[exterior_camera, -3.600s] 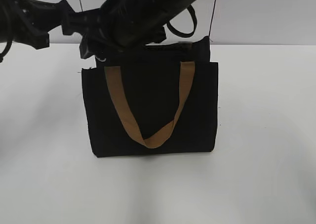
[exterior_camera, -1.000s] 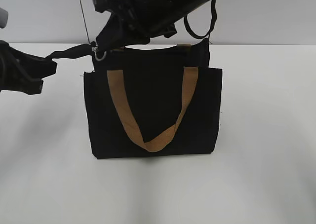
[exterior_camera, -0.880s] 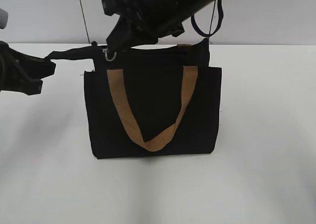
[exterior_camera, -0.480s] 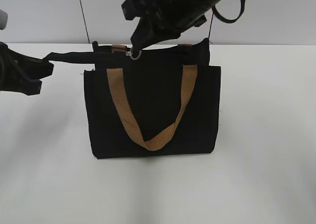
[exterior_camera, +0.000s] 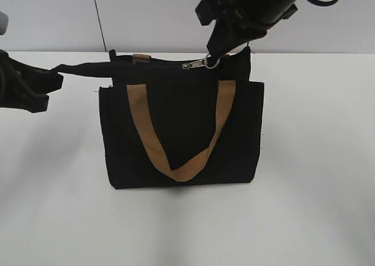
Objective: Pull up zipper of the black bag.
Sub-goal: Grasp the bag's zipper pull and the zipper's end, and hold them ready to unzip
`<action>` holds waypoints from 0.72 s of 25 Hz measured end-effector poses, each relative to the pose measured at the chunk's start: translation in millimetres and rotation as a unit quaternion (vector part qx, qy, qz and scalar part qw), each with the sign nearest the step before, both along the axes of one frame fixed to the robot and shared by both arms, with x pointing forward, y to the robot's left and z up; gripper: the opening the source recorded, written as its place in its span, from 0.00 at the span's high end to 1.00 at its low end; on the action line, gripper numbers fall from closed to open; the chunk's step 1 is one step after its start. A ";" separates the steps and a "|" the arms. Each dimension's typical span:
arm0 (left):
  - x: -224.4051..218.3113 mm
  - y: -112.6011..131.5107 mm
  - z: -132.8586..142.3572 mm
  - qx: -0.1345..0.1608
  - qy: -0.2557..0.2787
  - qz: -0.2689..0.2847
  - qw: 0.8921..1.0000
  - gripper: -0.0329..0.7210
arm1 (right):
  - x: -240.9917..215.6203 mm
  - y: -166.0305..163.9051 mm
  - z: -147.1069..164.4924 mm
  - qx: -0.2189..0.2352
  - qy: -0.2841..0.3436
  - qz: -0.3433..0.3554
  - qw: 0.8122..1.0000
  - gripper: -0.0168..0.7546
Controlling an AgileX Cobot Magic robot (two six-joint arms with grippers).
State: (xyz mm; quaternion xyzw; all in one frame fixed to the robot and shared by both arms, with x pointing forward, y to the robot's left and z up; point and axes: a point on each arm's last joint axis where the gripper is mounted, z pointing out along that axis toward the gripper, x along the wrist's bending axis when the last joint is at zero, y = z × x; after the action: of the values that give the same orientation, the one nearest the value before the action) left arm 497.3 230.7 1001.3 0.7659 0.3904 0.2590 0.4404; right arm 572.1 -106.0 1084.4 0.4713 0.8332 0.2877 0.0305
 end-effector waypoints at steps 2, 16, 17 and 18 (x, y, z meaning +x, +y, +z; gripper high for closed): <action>0.8 3.1 0.1 -0.001 0.000 0.005 1.000 0.92 | 0.0 -8.0 1.0 -0.021 0.000 0.000 1.000 1.00; 1.7 6.1 2.7 -0.021 -0.006 0.004 1.000 0.83 | -9.3 -28.1 19.2 -0.066 -0.019 -0.006 0.998 0.84; 2.1 7.1 2.9 -0.025 -0.006 0.008 1.000 0.75 | -10.3 -28.4 21.2 -0.063 -0.021 -0.005 0.998 0.75; 2.5 7.9 3.2 -0.028 -0.006 0.012 1.000 0.63 | -10.8 -28.7 22.4 -0.060 -0.023 -0.001 0.998 0.63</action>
State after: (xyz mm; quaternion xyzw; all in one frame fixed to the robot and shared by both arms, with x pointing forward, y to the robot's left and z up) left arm 499.8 238.6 1004.5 0.7473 0.4039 0.2576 0.4606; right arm 561.3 -134.7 1106.8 0.4628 0.8477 0.2475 0.0779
